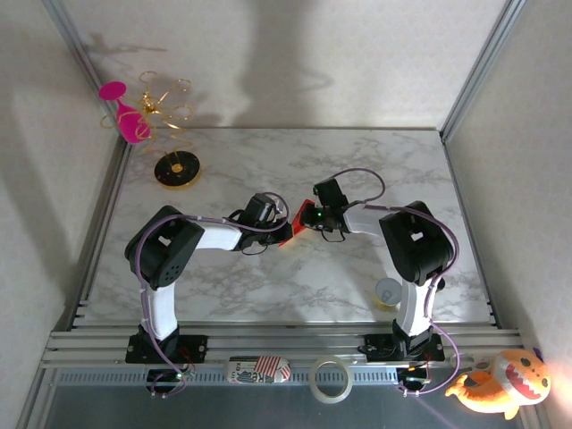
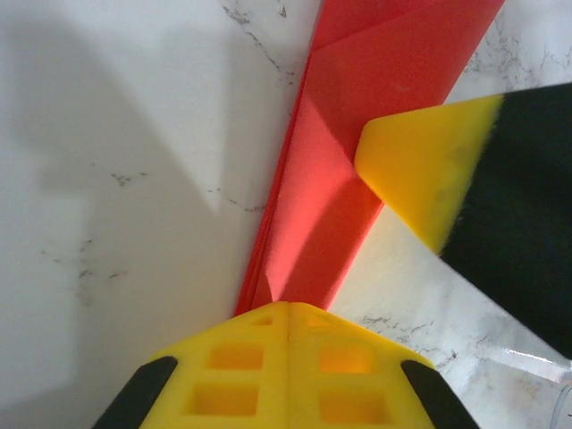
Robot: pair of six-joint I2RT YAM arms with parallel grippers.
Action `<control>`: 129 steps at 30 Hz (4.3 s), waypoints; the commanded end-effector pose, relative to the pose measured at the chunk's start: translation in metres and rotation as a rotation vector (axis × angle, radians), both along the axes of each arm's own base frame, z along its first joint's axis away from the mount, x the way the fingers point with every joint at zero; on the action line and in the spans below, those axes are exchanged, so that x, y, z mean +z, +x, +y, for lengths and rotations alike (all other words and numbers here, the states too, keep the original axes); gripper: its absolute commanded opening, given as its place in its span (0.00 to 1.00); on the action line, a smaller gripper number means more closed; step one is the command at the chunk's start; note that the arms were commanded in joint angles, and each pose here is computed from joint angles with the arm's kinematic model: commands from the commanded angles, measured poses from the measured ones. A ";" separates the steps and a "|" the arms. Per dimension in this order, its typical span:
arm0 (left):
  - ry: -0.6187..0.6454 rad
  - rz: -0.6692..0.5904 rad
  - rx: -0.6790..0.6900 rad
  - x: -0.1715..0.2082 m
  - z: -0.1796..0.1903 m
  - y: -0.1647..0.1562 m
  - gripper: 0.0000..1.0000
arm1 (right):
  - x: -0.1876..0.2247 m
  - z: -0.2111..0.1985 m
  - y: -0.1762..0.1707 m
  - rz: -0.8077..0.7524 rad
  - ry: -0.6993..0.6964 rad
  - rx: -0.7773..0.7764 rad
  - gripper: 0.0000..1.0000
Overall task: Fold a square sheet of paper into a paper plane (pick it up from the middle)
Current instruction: Fold the wing for the fifth time at the center of the table.
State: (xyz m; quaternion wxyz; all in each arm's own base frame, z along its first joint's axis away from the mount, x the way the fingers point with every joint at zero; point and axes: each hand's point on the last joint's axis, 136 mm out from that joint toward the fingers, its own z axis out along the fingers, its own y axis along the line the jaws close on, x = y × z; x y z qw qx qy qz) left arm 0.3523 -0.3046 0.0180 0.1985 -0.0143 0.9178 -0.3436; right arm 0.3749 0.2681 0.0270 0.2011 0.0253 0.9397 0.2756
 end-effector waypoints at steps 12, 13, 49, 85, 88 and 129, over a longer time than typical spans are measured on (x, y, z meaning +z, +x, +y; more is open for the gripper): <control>0.153 0.129 0.022 -0.049 0.029 -0.024 0.00 | -0.023 -0.044 0.010 0.029 -0.065 -0.134 0.11; 0.153 0.130 0.022 -0.049 0.029 -0.024 0.00 | -0.027 -0.046 0.008 0.037 -0.066 -0.141 0.11; 0.155 0.131 -0.004 -0.047 0.027 -0.025 0.00 | 0.038 -0.084 0.049 -0.147 0.038 -0.232 0.12; 0.065 -0.062 -0.038 0.035 -0.008 -0.012 0.13 | -0.064 -0.033 -0.031 0.258 -0.053 -0.156 0.04; 0.047 -0.055 -0.021 0.030 -0.007 -0.013 0.13 | -0.068 -0.035 -0.033 0.275 -0.067 -0.163 0.04; 0.056 0.041 0.049 -0.004 0.019 -0.016 0.12 | -0.076 -0.041 -0.038 0.296 -0.112 -0.150 0.04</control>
